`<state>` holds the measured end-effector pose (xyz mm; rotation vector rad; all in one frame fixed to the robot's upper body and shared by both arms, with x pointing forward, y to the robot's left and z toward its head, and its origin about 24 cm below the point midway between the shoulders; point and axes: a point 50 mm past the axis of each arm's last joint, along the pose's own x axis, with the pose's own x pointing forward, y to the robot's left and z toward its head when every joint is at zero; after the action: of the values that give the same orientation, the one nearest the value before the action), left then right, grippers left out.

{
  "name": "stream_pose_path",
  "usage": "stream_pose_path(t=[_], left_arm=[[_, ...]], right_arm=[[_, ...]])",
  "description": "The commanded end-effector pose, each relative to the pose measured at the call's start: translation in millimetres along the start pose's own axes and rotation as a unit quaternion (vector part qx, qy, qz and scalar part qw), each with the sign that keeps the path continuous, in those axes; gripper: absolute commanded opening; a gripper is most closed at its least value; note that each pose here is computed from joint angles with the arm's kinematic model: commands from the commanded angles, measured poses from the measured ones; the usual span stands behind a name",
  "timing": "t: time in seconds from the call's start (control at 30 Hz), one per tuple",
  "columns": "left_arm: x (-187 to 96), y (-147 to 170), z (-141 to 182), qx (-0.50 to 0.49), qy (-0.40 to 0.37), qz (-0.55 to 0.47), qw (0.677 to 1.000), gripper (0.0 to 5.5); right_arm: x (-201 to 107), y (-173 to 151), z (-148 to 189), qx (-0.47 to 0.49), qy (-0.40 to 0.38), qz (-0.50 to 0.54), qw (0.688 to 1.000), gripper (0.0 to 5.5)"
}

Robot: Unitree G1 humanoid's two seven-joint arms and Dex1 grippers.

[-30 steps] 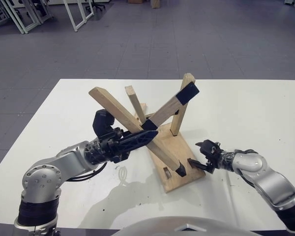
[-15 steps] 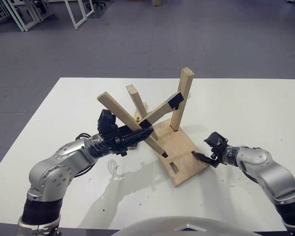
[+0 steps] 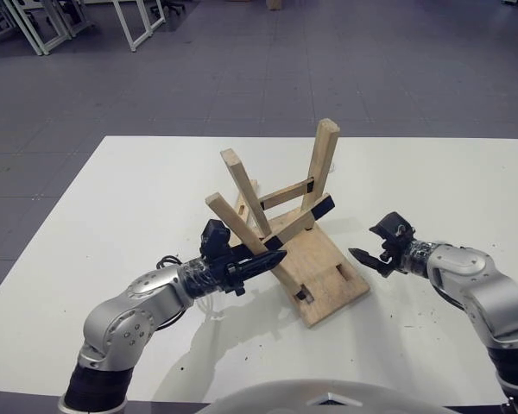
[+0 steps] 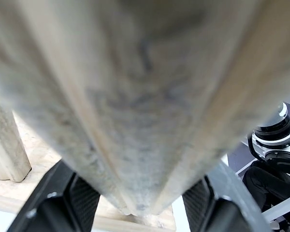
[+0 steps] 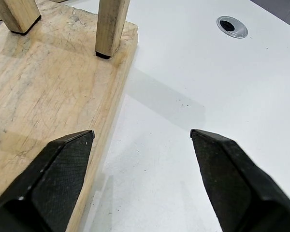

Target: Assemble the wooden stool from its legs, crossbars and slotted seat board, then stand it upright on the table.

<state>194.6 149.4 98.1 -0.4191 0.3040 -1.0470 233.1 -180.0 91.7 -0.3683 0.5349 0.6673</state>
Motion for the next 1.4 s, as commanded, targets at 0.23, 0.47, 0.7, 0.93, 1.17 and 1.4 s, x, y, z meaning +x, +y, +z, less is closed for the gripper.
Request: stream_pose_path(t=[0.23, 0.47, 0.7, 0.93, 1.17, 1.4], left_arm=[[5, 2, -13, -0.006, 0.013, 0.007, 1.0, 2.05], [2, 0, -17, -0.003, 0.029, 0.001, 1.0, 2.05], [-4, 26, -22, 0.04, 0.073, 0.03, 0.996, 2.05], [-2, 36, -13, 0.089, 0.083, 0.037, 0.992, 2.05], [5, 38, -4, 0.105, 0.057, 0.087, 0.989, 2.05], [12, 35, -10, 0.101, 0.07, 0.107, 0.987, 2.05]], right_arm=[[0, -7, 0, -0.001, 0.002, -0.01, 1.0, 3.68], [1, -6, -2, -0.001, 0.003, -0.011, 1.0, 3.68], [0, -4, -1, -0.007, 0.001, -0.005, 1.0, 3.68], [1, 2, -2, -0.009, 0.001, 0.006, 1.0, 3.68], [1, 14, -8, -0.02, 0.009, 0.021, 1.0, 3.68], [5, 26, -11, -0.045, 0.015, 0.044, 0.998, 3.68]])
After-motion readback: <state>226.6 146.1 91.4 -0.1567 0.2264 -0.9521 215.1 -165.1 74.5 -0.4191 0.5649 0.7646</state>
